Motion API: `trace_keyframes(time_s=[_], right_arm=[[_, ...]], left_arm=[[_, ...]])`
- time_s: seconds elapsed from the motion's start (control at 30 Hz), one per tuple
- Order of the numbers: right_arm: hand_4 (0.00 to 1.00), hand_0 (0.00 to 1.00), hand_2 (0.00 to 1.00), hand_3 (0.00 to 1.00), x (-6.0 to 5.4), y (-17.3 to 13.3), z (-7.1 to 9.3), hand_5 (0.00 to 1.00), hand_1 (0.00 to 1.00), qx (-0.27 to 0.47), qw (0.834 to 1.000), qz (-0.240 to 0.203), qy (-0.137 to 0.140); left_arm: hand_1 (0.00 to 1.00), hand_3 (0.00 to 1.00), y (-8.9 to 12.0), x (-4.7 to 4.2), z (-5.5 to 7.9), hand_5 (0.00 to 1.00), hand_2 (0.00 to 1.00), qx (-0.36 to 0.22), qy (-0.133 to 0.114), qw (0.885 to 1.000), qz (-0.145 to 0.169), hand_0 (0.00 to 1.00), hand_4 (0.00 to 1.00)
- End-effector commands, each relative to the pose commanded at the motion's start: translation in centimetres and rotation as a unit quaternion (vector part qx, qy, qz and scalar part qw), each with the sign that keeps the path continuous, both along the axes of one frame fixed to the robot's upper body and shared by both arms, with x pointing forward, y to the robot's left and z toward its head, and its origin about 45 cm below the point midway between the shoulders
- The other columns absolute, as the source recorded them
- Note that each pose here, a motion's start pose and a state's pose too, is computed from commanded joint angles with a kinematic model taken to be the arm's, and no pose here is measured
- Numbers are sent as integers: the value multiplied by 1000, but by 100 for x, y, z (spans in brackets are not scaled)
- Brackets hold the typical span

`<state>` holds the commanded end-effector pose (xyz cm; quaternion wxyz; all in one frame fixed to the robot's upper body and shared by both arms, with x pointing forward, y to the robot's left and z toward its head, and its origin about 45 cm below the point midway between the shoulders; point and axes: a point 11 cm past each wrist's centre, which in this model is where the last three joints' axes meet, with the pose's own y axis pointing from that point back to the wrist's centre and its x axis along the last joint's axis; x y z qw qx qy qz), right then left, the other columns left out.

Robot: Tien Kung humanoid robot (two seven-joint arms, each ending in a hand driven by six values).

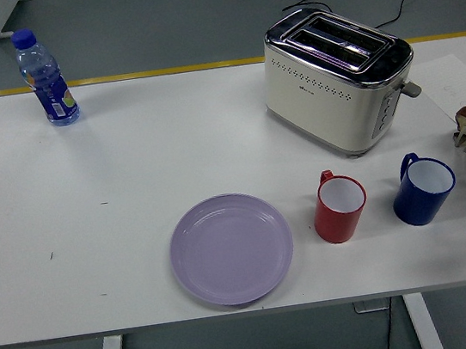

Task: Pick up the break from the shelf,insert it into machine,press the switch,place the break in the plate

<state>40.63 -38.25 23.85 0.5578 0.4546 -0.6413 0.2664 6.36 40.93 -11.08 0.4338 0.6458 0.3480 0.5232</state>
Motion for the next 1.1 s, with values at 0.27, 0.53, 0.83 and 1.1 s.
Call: trace_keyframes(time_s=[0.27, 0.53, 0.83, 1.1], right_arm=[[537, 407, 471, 542, 9, 1, -55, 2, 423, -12, 1000, -8, 8], [504, 357, 453, 525, 19, -14, -36, 2, 385, -13, 1000, -11, -1], [430, 349, 442, 517, 40, -17, 96, 2, 380, -10, 999, -8, -30], [427, 345, 436, 516, 42, -49, 368, 2, 372, -18, 998, 0, -65]], left_arm=[[573, 606, -1, 7, 1, 955, 590, 0, 0, 1000, -2, 651, 327], [574, 605, 6, 13, 4, 955, 590, 1, -1, 1000, -1, 652, 327], [572, 605, 8, 15, 5, 953, 590, 1, -1, 1000, 0, 652, 327], [575, 606, 18, 23, 9, 951, 590, 2, -2, 1000, -1, 652, 326]])
